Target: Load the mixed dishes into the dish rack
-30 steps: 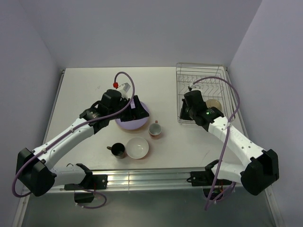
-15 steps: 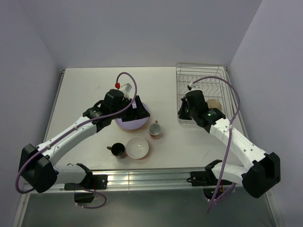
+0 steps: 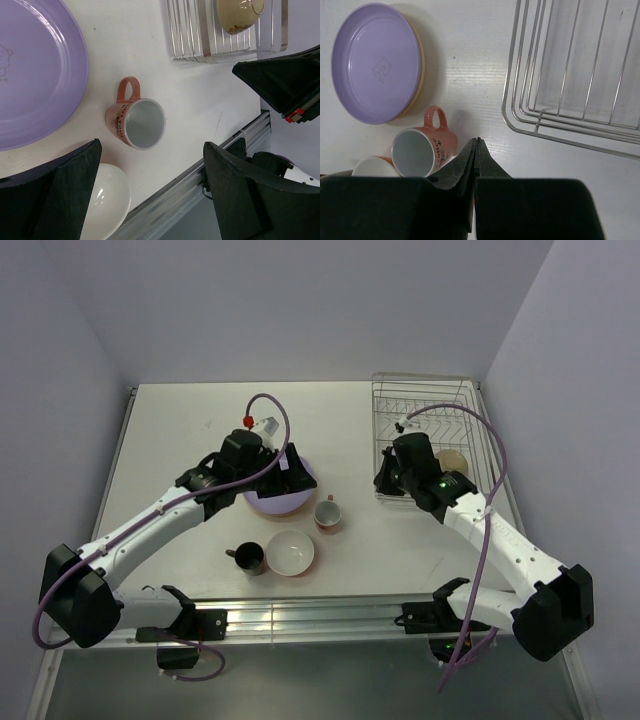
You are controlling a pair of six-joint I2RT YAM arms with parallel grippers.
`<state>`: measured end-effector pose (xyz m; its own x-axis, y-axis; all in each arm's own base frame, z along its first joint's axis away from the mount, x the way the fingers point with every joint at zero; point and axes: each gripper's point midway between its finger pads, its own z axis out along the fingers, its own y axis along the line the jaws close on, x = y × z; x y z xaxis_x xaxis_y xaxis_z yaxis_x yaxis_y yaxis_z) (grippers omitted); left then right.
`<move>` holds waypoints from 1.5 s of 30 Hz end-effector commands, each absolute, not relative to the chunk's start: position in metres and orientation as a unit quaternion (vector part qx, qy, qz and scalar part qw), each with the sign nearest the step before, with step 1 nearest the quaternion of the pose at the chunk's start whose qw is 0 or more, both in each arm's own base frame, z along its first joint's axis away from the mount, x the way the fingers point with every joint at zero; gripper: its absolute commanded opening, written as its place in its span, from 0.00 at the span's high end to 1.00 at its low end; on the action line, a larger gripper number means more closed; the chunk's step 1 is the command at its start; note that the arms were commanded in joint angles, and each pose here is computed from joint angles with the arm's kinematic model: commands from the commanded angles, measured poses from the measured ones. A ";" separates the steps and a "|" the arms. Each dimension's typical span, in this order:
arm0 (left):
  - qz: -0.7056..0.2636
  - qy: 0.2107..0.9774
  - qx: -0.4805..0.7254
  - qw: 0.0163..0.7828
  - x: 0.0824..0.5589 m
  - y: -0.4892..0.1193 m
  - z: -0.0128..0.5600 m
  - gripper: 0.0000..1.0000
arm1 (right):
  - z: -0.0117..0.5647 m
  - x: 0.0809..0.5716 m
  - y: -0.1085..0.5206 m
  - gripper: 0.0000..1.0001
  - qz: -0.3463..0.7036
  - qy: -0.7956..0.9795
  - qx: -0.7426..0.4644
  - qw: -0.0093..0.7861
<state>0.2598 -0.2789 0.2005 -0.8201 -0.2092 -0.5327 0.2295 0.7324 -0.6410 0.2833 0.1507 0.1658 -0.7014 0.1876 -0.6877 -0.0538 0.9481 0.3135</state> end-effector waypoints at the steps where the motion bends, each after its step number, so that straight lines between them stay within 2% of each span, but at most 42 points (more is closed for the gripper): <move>1: -0.376 0.870 0.008 0.319 0.260 -0.280 0.212 0.11 | 0.175 0.284 0.155 1.00 0.173 0.899 0.035 0.400; 24: -0.334 0.882 -0.029 0.330 0.241 -0.245 0.206 0.12 | 0.175 0.265 0.146 1.00 0.178 0.898 0.035 0.401; 27: -0.328 0.884 -0.041 0.330 0.234 -0.235 0.203 0.12 | 0.174 0.259 0.145 0.79 0.180 0.899 0.033 0.398; 28: -0.323 0.887 -0.047 0.327 0.231 -0.232 0.200 0.12 | 0.173 0.257 0.144 0.60 0.179 0.900 0.031 0.396; 30: -0.318 0.887 -0.058 0.329 0.226 -0.224 0.197 0.12 | 0.173 0.252 0.142 0.42 0.181 0.900 0.032 0.396; 32: -0.301 0.896 -0.069 0.319 0.219 -0.215 0.186 0.12 | 0.177 0.247 0.140 0.34 0.184 0.897 0.031 0.400; 41: -0.287 0.910 -0.113 0.278 0.185 -0.190 0.159 0.17 | 0.179 0.234 0.135 0.31 0.193 0.895 0.031 0.402; 45: -0.255 0.919 -0.121 0.275 0.185 -0.181 0.146 0.18 | 0.183 0.230 0.138 0.31 0.207 0.891 0.028 0.403</move>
